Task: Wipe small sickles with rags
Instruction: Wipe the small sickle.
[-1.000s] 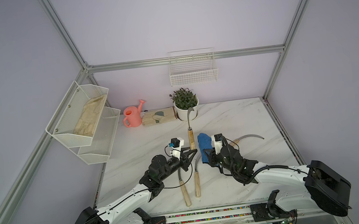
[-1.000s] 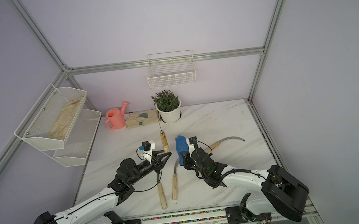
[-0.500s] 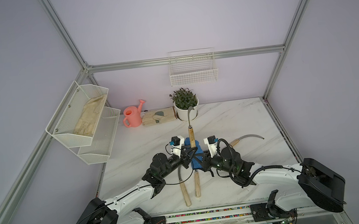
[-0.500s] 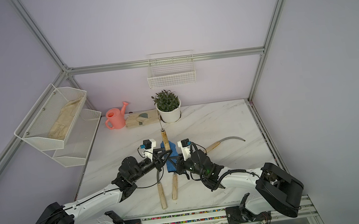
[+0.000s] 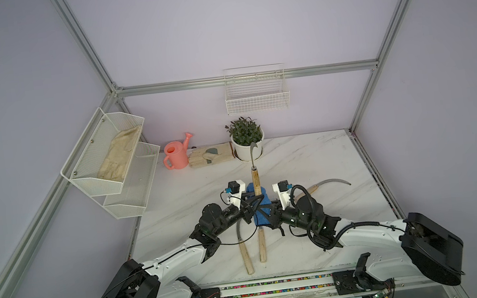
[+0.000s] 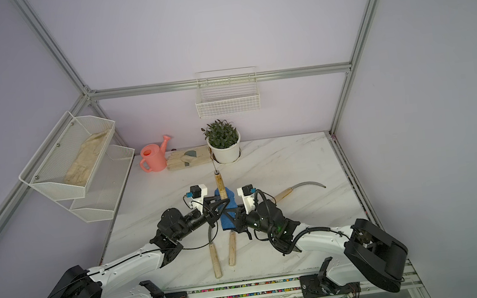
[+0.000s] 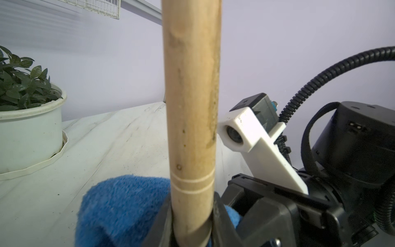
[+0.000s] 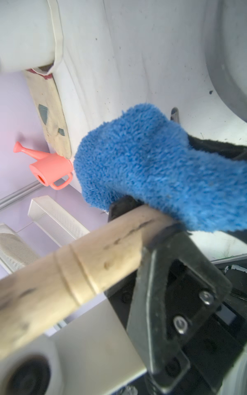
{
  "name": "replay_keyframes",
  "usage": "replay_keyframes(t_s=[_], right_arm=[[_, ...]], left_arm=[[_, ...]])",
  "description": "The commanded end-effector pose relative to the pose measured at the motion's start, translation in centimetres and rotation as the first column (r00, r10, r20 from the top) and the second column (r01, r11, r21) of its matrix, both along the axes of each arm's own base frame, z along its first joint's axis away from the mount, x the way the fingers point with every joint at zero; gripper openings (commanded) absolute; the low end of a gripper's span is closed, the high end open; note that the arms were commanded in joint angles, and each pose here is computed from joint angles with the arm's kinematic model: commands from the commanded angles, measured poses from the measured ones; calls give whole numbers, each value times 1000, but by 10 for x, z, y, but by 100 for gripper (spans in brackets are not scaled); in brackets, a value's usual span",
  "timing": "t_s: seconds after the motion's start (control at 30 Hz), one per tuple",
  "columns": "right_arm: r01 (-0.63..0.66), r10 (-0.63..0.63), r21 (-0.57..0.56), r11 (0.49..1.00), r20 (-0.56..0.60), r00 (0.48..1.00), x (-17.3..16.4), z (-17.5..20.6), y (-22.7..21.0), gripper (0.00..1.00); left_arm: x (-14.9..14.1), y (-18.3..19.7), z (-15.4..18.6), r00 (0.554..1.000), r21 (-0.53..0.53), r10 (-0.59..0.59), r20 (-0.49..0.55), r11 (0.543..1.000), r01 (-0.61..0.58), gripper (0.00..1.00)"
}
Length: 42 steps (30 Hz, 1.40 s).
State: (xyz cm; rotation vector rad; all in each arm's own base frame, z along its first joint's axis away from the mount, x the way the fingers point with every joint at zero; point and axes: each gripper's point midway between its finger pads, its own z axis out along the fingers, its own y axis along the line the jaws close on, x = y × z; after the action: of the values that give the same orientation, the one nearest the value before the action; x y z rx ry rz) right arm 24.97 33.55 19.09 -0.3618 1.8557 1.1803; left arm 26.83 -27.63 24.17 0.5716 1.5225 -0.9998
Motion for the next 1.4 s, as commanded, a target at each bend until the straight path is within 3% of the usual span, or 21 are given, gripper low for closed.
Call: replay_keyframes(t_s=[0.0, 0.37, 0.8, 0.93, 1.07, 1.37], right_arm=[[-92, 87, 83, 992, 59, 994, -10, 26, 26, 0], [87, -94, 62, 994, 122, 988, -6, 41, -21, 0], [9, -15, 62, 998, 96, 995, -6, 44, 7, 0], [74, -77, 26, 997, 130, 989, -2, 45, -8, 0], [114, -122, 59, 992, 149, 981, -6, 57, -26, 0], [39, -47, 69, 997, 112, 993, -6, 53, -2, 0]], left_arm=[[-3, -5, 18, 999, -34, -35, 38, 999, 37, 0], [-3, -3, 17, 999, -22, -27, 42, 999, 28, 0], [-7, -3, 20, 998, -29, -44, 42, 999, 45, 0], [-9, -1, 20, 998, -21, -39, 49, 999, 40, 0], [-10, -1, 22, 998, -24, -42, 53, 999, 43, 0], [-8, -6, 18, 997, -17, -62, 41, 998, 63, 0]])
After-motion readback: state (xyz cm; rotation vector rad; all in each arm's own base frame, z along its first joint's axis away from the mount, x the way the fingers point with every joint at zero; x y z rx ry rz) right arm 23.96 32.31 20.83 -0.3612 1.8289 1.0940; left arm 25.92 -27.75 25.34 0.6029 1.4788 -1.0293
